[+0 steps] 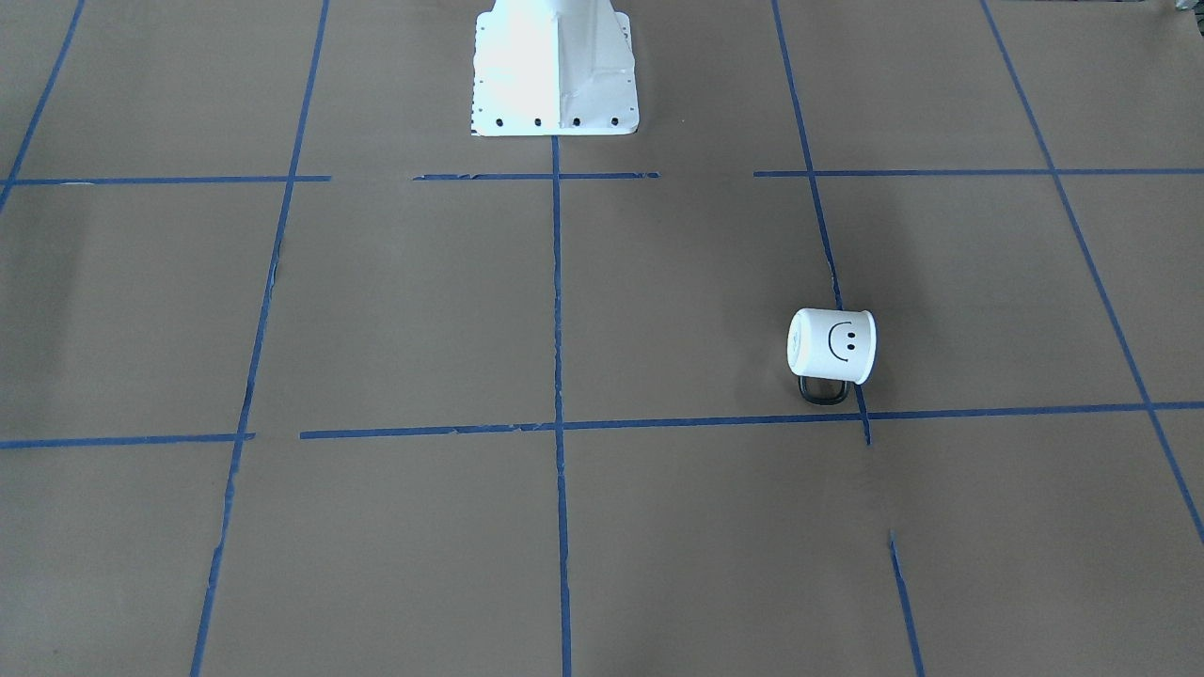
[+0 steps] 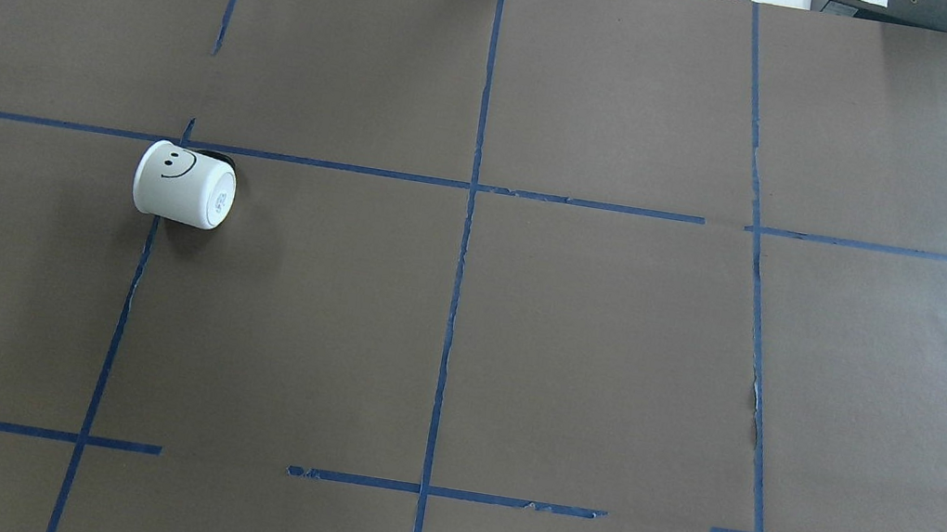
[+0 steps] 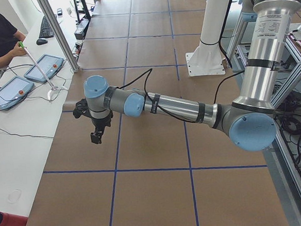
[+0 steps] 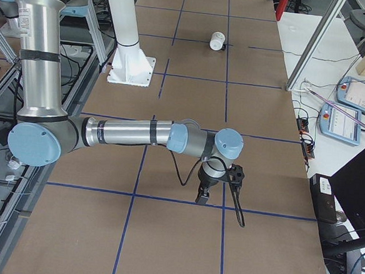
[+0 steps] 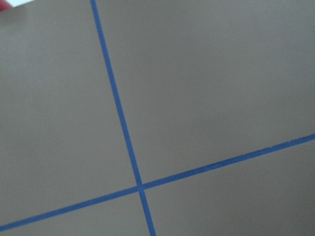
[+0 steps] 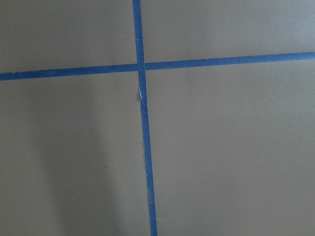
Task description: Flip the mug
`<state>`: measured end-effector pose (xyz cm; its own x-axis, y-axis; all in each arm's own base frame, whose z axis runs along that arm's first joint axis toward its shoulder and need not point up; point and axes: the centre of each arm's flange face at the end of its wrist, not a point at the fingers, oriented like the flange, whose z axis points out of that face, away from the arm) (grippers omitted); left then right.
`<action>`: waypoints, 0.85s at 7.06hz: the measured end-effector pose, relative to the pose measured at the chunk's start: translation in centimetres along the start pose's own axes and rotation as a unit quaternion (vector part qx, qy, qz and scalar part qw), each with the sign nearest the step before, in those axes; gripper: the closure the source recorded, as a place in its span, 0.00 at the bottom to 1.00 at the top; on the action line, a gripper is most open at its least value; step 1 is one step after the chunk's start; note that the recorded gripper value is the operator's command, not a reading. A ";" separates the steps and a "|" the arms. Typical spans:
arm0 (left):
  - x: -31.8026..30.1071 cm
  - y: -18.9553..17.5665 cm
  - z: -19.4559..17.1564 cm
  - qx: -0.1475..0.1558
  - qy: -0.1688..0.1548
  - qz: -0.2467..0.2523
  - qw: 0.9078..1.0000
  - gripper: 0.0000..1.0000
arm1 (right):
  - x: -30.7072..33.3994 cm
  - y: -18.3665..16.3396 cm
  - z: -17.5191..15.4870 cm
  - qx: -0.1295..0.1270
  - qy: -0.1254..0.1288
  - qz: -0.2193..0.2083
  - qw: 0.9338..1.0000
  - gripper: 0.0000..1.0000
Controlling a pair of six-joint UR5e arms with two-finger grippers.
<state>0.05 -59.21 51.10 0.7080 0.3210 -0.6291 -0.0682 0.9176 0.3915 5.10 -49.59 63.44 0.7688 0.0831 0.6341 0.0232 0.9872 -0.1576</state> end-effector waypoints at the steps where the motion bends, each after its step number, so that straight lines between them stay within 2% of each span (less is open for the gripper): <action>1: 1.3 -0.5 0.8 0.022 0.009 -0.012 1.000 0.00 | 0.0 0.0 0.0 0.000 0.000 0.000 1.000 0.00; 2: 1.8 -0.5 1.9 0.039 0.030 -0.033 0.998 0.00 | 0.0 0.0 0.0 0.000 0.000 0.000 1.000 0.00; 3: 1.9 0.1 3.4 0.046 0.069 -0.062 0.995 0.00 | 0.0 0.0 0.0 0.000 0.000 0.000 1.000 0.00; 6: 1.4 3.1 6.4 0.031 0.173 -0.131 0.976 0.00 | 0.0 0.0 0.0 0.000 0.000 0.000 1.000 0.00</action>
<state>5.31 -57.44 55.74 0.4157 0.1475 -0.8975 0.1339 0.9661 0.2208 5.10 -49.59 63.45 0.7688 0.0832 0.6341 0.0232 0.9872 -0.1576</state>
